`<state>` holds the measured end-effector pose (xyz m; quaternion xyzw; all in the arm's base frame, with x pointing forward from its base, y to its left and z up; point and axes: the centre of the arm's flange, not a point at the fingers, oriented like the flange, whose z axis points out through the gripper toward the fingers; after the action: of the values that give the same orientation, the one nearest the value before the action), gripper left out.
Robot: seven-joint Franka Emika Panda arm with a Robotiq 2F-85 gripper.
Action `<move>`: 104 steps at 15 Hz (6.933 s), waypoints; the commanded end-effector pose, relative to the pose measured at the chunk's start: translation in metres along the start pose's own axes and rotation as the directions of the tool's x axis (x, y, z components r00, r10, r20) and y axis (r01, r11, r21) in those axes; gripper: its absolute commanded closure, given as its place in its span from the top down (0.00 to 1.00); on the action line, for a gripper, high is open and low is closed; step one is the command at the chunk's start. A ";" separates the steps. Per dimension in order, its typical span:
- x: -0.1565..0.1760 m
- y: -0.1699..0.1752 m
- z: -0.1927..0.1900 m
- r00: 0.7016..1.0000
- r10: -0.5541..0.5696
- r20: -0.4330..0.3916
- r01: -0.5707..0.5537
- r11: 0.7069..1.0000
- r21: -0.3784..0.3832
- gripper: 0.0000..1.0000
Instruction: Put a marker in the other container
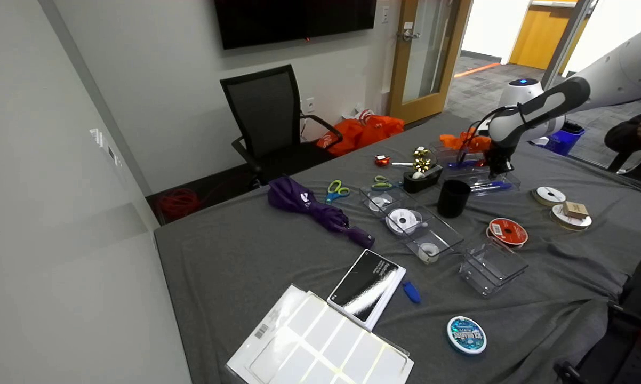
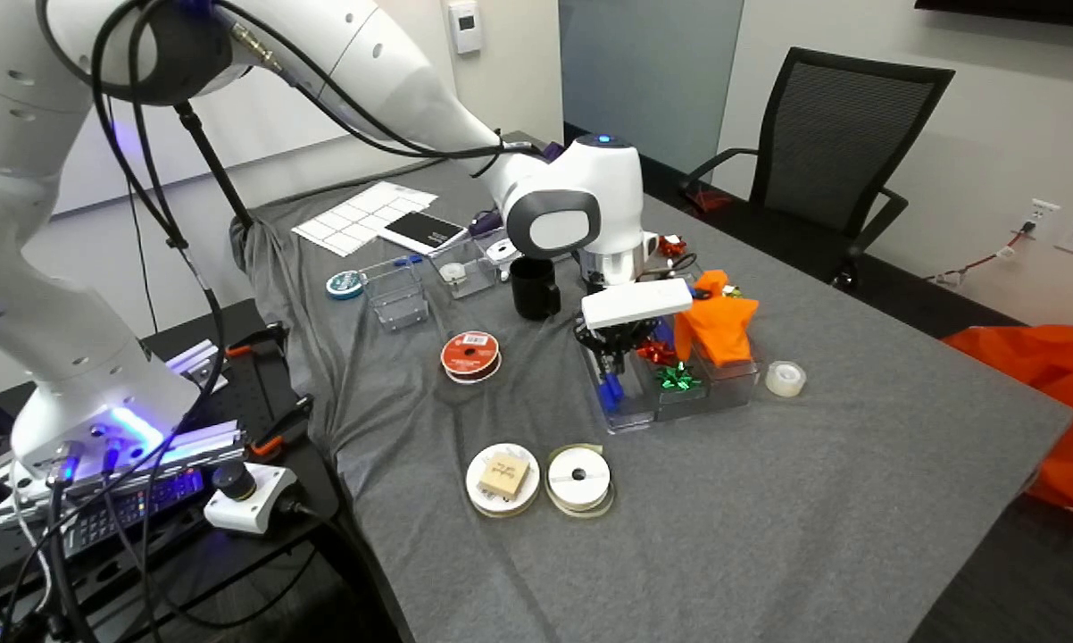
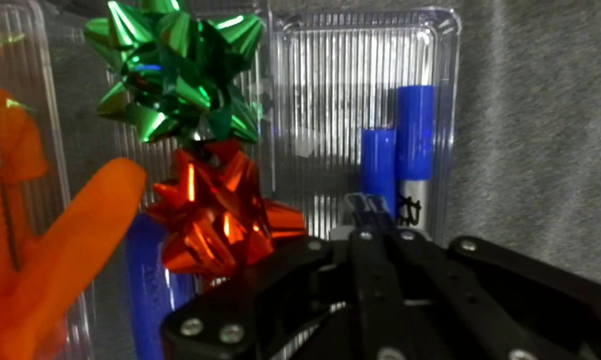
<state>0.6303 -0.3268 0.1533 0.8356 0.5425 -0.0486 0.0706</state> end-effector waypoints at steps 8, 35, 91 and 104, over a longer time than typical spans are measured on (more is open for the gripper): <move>-0.001 -0.007 0.000 1.000 -0.015 -0.024 0.015 1.000 0.005 0.07; -0.007 -0.010 0.008 1.000 -0.023 -0.022 0.023 1.000 0.013 0.39; -0.026 -0.051 0.025 0.985 -0.168 -0.035 0.171 0.979 0.109 0.00; -0.039 -0.066 0.005 0.989 -0.137 -0.057 0.139 0.990 0.031 0.00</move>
<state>0.5733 -0.3396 0.1388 0.8016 0.5934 -0.0645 0.0340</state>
